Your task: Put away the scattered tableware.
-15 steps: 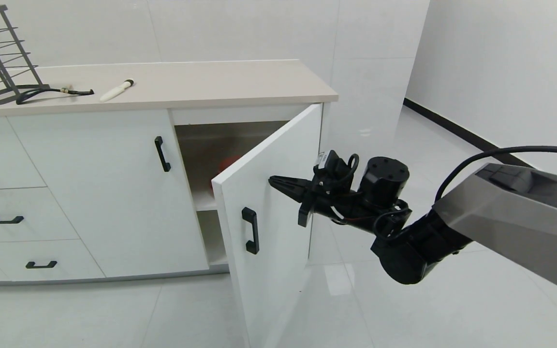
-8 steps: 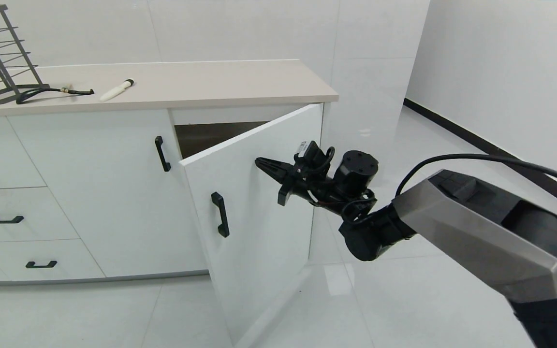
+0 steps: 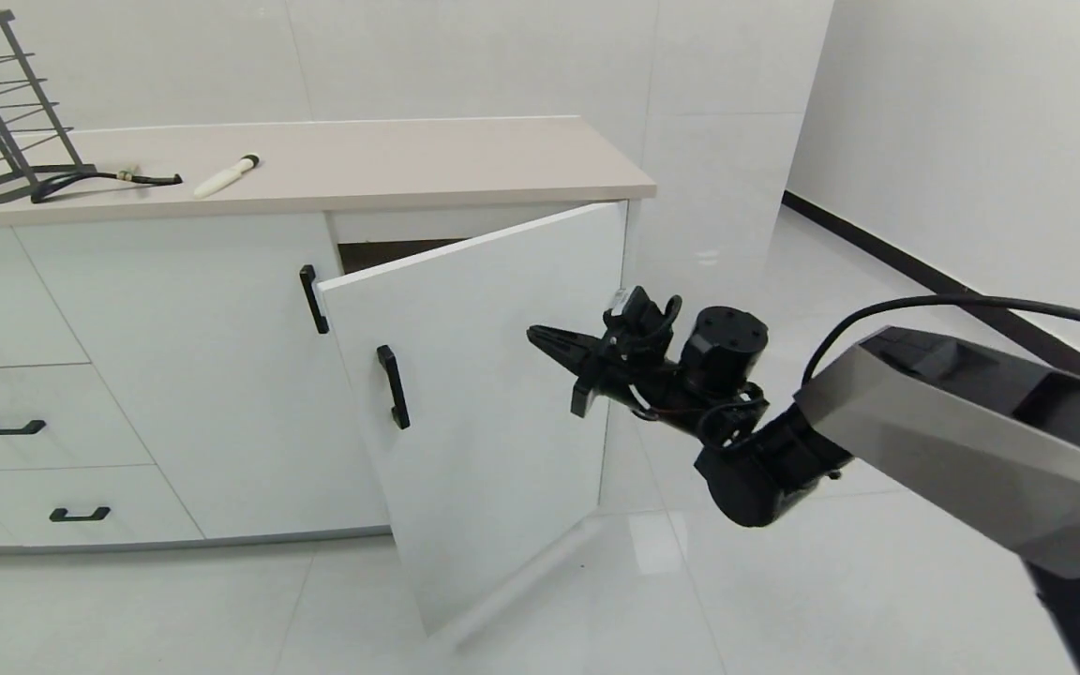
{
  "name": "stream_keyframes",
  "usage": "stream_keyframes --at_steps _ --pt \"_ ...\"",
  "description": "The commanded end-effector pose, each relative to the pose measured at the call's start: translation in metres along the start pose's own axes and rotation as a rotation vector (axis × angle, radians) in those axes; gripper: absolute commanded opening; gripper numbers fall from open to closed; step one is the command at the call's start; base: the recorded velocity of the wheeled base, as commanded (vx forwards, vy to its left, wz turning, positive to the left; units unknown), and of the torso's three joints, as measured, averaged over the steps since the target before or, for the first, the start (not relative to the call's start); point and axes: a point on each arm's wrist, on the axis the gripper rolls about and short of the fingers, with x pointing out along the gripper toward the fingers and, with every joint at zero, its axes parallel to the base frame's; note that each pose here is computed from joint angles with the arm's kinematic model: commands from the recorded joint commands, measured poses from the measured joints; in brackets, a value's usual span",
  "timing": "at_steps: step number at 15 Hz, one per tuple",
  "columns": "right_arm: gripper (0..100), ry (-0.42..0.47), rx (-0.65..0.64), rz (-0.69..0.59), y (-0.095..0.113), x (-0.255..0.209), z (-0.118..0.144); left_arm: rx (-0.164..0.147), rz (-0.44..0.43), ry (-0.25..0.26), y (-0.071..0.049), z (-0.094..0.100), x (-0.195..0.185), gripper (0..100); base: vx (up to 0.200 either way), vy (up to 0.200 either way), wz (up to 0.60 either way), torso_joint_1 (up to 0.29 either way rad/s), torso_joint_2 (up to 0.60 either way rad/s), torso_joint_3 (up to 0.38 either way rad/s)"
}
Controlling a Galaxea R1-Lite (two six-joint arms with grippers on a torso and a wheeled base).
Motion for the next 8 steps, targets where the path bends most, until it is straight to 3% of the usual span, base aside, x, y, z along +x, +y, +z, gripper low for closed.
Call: stream_keyframes --at_steps 1,4,8 --pt "0 0.058 0.020 -0.018 0.035 -0.101 0.080 0.000 0.000 0.000 0.000 0.000 0.000 100 0.000 0.200 0.00 -0.012 0.00 0.007" --pt "0 0.008 -0.042 -0.123 0.044 -0.173 0.137 -0.001 -0.001 0.000 0.000 0.000 0.000 100 0.000 0.200 0.00 0.007 0.00 0.002" --pt "0 -0.075 -0.154 -0.252 0.081 -0.257 0.182 0.000 0.000 0.000 0.000 0.000 0.000 100 0.200 0.200 0.00 -0.007 0.00 0.002"
